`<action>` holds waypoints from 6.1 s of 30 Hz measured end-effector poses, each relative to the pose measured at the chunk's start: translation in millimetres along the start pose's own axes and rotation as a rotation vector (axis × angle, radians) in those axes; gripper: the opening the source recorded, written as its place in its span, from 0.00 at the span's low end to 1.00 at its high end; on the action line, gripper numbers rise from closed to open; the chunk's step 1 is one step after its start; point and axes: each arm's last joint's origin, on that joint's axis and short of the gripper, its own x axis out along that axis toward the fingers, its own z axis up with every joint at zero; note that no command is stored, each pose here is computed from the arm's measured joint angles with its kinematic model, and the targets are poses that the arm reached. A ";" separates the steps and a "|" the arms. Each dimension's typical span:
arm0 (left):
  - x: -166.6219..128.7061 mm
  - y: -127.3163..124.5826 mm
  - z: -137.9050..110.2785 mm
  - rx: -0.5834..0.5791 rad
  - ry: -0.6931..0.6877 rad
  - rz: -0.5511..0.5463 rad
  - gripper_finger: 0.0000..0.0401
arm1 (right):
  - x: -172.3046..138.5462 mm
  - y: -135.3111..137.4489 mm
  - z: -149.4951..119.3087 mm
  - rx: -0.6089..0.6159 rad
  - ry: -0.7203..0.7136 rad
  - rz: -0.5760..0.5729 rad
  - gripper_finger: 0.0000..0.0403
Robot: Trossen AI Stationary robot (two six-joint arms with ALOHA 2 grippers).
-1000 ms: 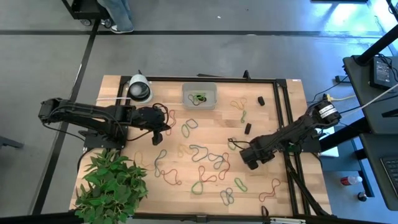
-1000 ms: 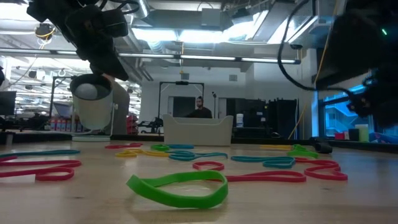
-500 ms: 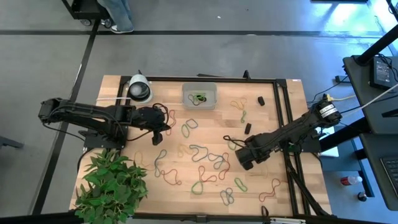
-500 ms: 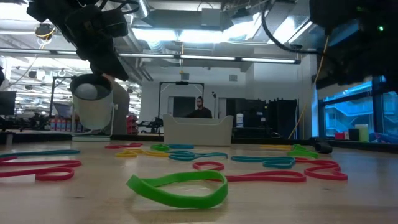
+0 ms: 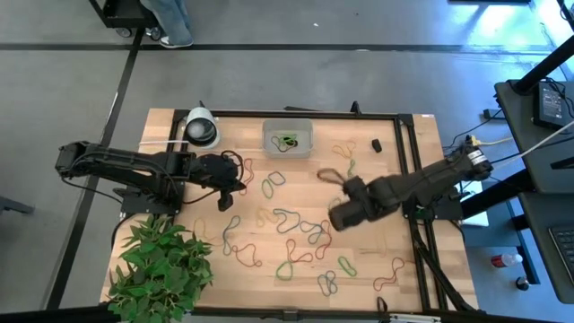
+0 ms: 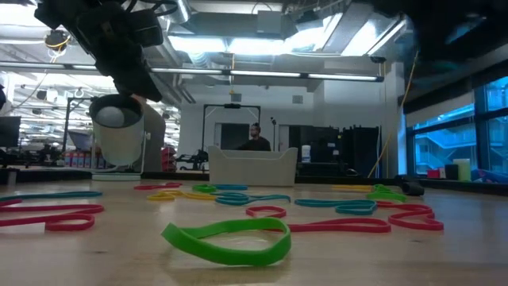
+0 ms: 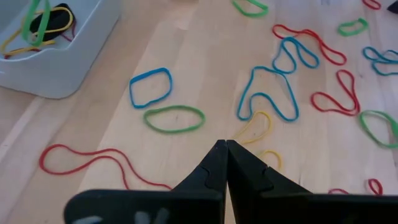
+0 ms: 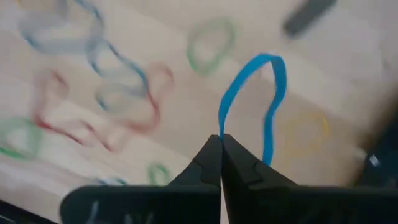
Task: Pick and place rubber bands into bin
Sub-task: Put the blue rubber band into the white bin, then put the red rubber band into the white bin
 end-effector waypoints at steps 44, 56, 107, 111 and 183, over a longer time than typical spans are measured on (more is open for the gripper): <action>-1.0 6.9 2.1 -0.083 -0.077 0.228 0.00 | 173.4 47.8 329.2 -0.530 -0.063 0.161 0.09; -0.7 5.3 1.7 -0.100 -0.065 0.187 0.00 | 170.6 45.0 326.6 -0.525 -0.025 0.145 0.31; 5.8 -20.3 24.6 0.010 0.086 0.241 0.01 | 41.3 -104.8 10.4 -0.663 -0.343 0.588 0.02; 13.3 -22.7 31.6 -0.025 0.143 0.299 0.01 | 57.1 -117.1 1.7 -0.669 -0.367 0.632 0.02; 48.6 -29.4 61.6 -0.558 0.137 0.463 0.00 | 79.0 -128.9 -5.0 -0.826 -0.423 0.624 0.02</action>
